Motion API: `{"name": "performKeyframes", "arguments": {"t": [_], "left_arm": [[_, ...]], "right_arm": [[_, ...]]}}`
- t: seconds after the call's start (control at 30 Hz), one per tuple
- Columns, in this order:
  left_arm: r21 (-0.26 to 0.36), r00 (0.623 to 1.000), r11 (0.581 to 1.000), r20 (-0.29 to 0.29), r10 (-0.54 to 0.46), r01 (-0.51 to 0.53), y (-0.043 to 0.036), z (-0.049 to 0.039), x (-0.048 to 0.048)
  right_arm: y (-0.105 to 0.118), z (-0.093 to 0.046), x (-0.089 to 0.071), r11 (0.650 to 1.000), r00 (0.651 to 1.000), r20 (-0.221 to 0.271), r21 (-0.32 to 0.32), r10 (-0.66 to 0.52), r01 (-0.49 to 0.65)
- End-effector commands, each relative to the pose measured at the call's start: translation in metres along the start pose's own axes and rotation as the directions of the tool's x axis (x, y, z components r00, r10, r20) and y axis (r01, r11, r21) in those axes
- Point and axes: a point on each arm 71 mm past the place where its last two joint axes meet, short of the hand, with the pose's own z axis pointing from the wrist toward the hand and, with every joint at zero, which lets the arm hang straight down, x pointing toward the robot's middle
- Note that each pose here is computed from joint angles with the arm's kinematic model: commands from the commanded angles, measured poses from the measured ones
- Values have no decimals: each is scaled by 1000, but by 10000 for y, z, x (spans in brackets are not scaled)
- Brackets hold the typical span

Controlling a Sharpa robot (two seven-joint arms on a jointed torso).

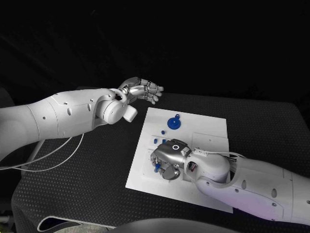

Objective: Assemble the parts on the task board

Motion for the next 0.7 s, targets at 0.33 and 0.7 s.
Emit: {"name": "performKeyframes", "arguments": {"t": [0.33, 0.7], "left_arm": [[3, 1000, 1000, -14, -11, 11, -4, 5, 11], [1, 1000, 1000, -12, -10, 10, -1, 5, 0]], "right_arm": [[9, -13, 10, 1000, 1000, 26, 7, -1, 1], [16, -9, 21, 1000, 1000, 21, 5, 7, -7]]}}
